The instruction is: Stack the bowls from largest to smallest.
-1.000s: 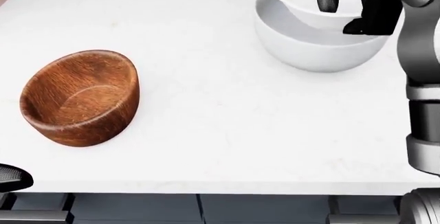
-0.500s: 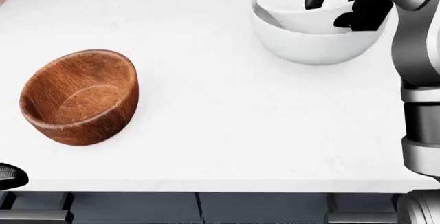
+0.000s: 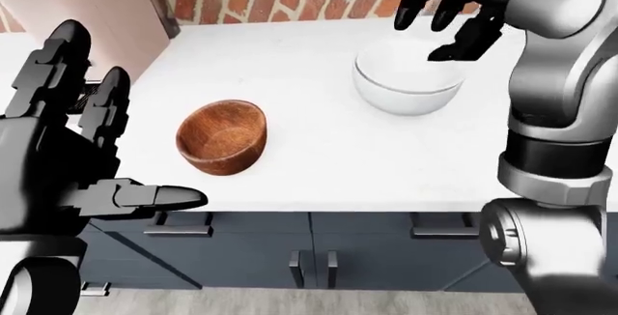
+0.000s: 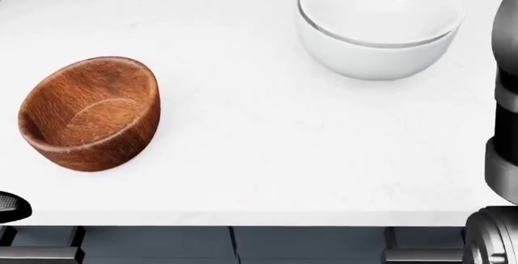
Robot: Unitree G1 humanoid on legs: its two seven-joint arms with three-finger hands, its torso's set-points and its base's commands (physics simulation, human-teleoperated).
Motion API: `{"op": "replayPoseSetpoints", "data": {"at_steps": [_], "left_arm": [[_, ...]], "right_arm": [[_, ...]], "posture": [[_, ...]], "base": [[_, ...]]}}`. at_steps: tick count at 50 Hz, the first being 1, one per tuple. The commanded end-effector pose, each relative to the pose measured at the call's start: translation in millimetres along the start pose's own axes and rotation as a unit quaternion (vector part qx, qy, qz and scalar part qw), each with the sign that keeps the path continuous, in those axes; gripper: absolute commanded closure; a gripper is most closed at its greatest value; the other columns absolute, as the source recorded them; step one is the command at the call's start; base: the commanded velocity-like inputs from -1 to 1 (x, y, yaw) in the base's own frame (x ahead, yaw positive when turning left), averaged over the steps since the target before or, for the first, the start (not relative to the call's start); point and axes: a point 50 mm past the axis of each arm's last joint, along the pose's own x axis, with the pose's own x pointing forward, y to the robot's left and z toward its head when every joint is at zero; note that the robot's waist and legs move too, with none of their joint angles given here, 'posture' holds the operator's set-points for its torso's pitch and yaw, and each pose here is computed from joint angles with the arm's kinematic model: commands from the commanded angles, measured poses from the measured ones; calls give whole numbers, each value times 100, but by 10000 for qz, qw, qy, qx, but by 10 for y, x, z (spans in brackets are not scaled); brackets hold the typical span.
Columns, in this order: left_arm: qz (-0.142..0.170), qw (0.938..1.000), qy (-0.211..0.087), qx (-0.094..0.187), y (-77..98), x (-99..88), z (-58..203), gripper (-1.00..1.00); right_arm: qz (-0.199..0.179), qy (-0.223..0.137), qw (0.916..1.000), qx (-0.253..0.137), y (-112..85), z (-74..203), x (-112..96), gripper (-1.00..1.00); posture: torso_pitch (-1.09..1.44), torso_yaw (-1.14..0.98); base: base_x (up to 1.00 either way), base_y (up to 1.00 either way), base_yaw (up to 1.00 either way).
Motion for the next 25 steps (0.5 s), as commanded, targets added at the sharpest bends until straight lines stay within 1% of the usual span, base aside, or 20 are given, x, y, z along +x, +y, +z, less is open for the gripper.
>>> {"op": "replayPoseSetpoints", "data": {"at_steps": [1,4,11,14,15,17,19,20,25], "left_arm": [[32,9995,-317,66,4,-14,103,-100],[45,9995,-314,66,13,-13,103,-100],[91,9995,-302,62,56,-42,98,-100],[112,9995,-300,61,75,-55,98,-100],[114,9995,-301,59,76,-55,98,-100],[104,9995,-299,55,72,-56,93,-100],[100,9995,-297,54,70,-53,89,-100],[102,9995,-297,53,70,-52,88,-100],[95,9995,-294,50,62,-53,83,-100]], "right_arm": [[-294,-187,9994,11,-141,107,-92,3],[-324,-340,9989,40,-137,193,-124,4],[-281,-981,9945,241,-17,560,-148,4],[-197,-1409,9893,315,94,776,-193,4],[-172,-1462,9887,293,120,806,-200,4],[-124,-1723,9846,275,197,937,-229,6],[-58,-1906,9813,277,272,1041,-251,7],[-41,-1929,9808,267,289,1063,-257,7],[107,-2289,9730,296,457,1264,-312,7]], "posture": [[0,0],[0,0],[0,0],[0,0],[0,0],[0,0],[0,0],[0,0],[0,0]], "base": [[0,0,0],[0,0,0],[0,0,0],[0,0,0],[0,0,0],[0,0,0],[0,0,0],[0,0,0],[0,0,0]]}}
